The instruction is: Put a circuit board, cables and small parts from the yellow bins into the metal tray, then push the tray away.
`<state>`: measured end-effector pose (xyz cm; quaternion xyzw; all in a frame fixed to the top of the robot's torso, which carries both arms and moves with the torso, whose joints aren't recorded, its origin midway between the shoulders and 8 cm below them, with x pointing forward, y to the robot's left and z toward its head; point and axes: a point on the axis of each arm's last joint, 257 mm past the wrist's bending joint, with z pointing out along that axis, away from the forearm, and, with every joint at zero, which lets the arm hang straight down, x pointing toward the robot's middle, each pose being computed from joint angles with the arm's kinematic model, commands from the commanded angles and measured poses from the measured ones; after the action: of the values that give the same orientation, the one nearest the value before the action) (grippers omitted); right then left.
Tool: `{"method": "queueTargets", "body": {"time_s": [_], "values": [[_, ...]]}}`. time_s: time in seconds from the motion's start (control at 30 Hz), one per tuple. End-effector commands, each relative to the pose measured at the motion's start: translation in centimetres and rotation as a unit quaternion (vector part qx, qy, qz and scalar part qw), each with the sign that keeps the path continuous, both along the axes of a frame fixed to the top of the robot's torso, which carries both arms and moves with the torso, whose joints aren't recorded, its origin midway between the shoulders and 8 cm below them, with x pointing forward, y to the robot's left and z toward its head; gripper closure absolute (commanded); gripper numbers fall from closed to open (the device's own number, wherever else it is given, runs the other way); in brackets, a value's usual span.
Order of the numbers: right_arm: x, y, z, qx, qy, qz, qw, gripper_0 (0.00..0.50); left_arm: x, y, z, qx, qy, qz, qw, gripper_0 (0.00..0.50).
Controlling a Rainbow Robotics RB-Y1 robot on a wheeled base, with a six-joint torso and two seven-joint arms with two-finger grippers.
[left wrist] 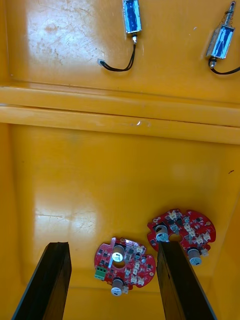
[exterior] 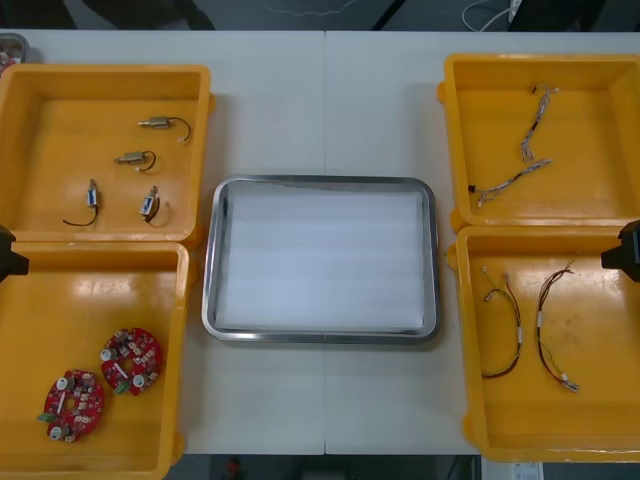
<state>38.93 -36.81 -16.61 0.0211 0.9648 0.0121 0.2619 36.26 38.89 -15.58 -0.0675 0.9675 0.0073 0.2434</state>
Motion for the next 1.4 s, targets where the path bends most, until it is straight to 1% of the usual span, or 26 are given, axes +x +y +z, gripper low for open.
{"method": "queueTargets", "body": {"time_s": [0.03, 1.4], "values": [[-0.43, -1.67, 0.87, -0.011, -0.004, -0.022, 1.000, 0.000, -0.64, -0.63, -0.50, 0.024, 0.009, -0.049, 0.9985, 0.000], [-0.43, -1.67, 0.87, -0.011, -0.004, -0.022, 1.000, 0.000, -0.64, -0.63, -0.50, 0.024, 0.009, -0.049, 0.9985, 0.000]]}}
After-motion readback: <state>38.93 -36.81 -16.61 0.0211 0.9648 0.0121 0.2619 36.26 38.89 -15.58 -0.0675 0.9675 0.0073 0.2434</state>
